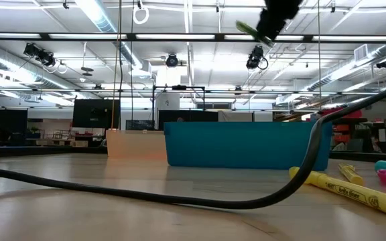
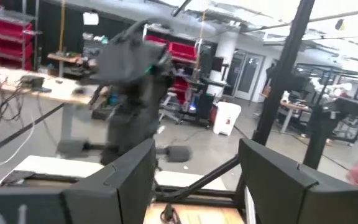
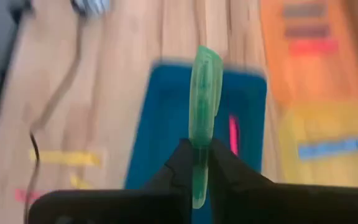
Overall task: Pick & Place Markers
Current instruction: Put the small green highlighter into the orange transparent bin
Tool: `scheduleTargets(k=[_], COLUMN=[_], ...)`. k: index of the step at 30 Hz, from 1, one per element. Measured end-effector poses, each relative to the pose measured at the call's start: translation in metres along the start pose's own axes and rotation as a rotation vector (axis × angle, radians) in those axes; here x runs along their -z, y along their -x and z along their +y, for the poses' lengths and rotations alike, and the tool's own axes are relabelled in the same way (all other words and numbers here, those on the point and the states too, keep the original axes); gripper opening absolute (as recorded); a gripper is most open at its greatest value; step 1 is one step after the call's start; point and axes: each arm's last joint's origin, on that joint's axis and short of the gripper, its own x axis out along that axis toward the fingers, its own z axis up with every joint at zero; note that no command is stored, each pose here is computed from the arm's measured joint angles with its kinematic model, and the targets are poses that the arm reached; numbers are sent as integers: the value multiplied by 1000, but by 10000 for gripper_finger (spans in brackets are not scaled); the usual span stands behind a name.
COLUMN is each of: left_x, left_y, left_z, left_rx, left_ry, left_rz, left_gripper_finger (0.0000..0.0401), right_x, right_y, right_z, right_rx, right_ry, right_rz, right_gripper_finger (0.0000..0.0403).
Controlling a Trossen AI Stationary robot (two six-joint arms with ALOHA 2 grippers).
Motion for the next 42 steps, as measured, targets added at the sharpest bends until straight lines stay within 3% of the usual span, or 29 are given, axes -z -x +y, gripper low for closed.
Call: scheduleTargets(k=[9,20,28,42], left_x=[-8,-11,-11,-34], left_y=[7,11,11,10], left_z=[5,5,6,0], left_rx=[-25,-22,-56,-90], left_ry=[-1,-52,-57,-52], left_rz=[-29,-36,-43,-37], left_gripper_finger=[236,236,236,236], right_x=[-38,-71,-80,-86], right_y=[3,23,30,19], right_z=[18,26,27,31], right_rx=[-38,26,-1,-30], right_ry=[18,26,-9,2], right_rz=[-374,-771,-893,-914], right_gripper_finger=[13,13,13,13])
